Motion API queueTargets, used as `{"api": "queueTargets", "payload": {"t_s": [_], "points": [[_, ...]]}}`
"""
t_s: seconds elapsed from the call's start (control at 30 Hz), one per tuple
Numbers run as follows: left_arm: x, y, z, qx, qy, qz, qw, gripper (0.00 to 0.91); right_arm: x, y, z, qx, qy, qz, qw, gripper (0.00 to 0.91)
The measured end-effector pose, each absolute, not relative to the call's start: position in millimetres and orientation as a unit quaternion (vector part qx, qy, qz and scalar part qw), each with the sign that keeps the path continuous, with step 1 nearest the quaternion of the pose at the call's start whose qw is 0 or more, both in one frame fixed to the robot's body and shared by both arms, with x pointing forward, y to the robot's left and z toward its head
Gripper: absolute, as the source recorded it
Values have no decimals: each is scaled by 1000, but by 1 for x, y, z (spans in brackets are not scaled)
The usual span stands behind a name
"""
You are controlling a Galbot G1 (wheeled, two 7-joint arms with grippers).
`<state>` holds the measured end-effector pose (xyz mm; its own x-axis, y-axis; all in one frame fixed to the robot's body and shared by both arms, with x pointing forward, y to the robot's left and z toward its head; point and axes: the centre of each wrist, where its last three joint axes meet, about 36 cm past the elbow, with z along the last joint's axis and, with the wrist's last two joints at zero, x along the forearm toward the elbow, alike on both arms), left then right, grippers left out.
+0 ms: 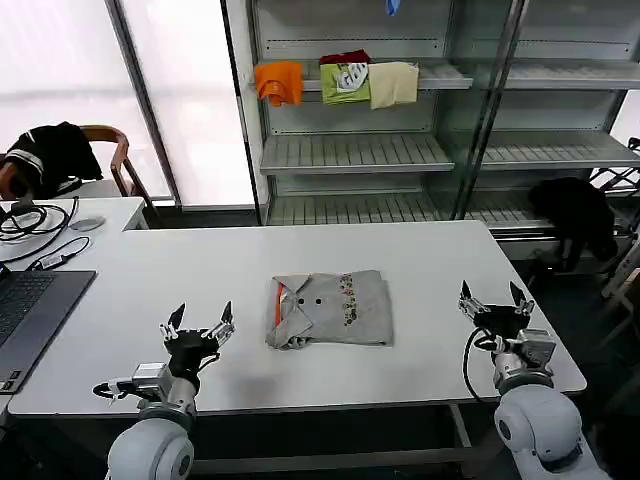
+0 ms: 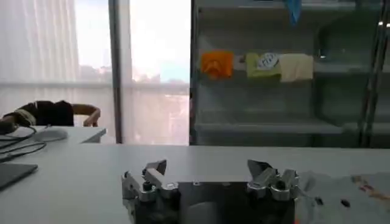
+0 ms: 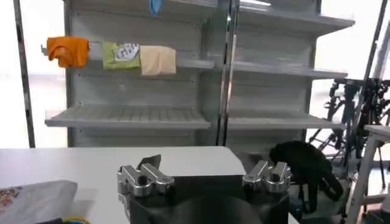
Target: Fold and organize the clothes.
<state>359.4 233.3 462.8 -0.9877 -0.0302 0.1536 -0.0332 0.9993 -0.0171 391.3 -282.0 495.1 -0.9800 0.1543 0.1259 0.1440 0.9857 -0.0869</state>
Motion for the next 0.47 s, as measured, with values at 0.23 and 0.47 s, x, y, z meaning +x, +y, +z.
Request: {"api": "queueTargets", "payload": {"t_s": [0.23,0.47], "points": [[357,232,467,8,-997,12,70,907,386,-285,497,-79,-994,37,63,907],[357,235,468,9,-998,12,65,907,380,-286,498,-88,-993,42,59,907]]}}
